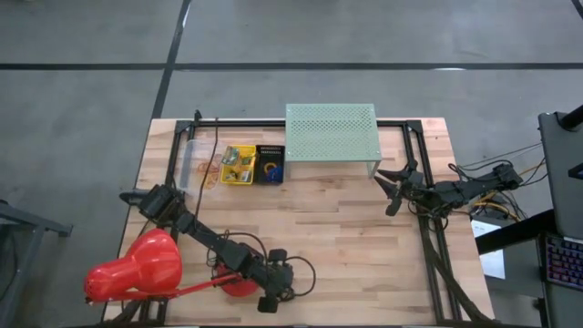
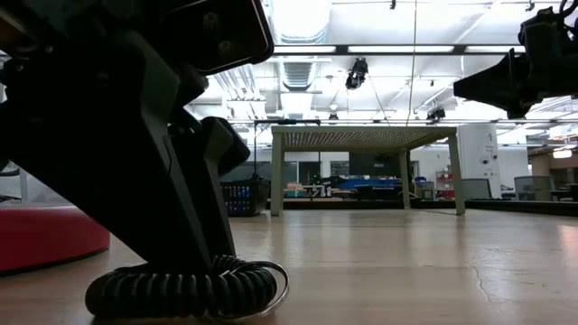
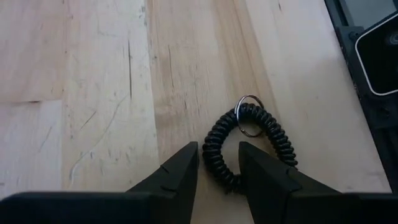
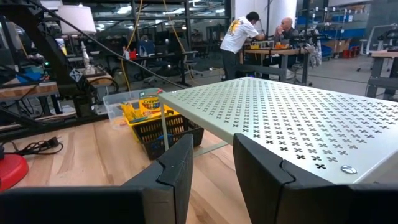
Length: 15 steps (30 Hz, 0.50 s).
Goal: Pick & Place Office Desk Supplies
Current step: Put the black spring rubber band into the black bin
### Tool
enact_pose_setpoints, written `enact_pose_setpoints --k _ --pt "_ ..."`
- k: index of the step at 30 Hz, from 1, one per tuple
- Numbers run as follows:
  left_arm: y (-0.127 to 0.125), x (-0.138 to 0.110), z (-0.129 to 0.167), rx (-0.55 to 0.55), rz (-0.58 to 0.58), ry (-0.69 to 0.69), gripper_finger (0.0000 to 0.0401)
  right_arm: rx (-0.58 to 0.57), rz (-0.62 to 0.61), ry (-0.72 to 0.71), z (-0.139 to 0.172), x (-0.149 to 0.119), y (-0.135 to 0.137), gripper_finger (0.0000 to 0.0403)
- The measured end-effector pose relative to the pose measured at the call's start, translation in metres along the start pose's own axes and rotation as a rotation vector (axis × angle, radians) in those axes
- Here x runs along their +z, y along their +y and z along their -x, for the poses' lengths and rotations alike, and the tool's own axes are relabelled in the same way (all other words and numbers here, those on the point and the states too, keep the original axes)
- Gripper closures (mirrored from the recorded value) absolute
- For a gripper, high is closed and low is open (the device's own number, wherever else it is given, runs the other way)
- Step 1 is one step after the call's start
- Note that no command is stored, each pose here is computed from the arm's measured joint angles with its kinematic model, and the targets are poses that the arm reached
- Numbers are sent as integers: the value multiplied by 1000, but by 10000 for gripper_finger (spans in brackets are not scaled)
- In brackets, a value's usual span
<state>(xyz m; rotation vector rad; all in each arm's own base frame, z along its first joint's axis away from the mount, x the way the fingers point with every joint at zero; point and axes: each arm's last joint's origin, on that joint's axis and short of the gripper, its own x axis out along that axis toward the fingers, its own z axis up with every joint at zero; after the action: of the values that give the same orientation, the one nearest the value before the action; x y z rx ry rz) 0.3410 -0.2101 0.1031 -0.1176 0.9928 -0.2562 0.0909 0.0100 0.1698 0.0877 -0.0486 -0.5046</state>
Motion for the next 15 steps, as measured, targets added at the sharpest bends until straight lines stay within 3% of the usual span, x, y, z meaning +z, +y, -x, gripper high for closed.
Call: enact_pose_setpoints --k 8,15 --pt "1 -1 0 14 -4 1 293 0 0 0 0 0 0 289" --pt "2 -1 0 28 -7 2 344 0 0 0 0 0 0 289"
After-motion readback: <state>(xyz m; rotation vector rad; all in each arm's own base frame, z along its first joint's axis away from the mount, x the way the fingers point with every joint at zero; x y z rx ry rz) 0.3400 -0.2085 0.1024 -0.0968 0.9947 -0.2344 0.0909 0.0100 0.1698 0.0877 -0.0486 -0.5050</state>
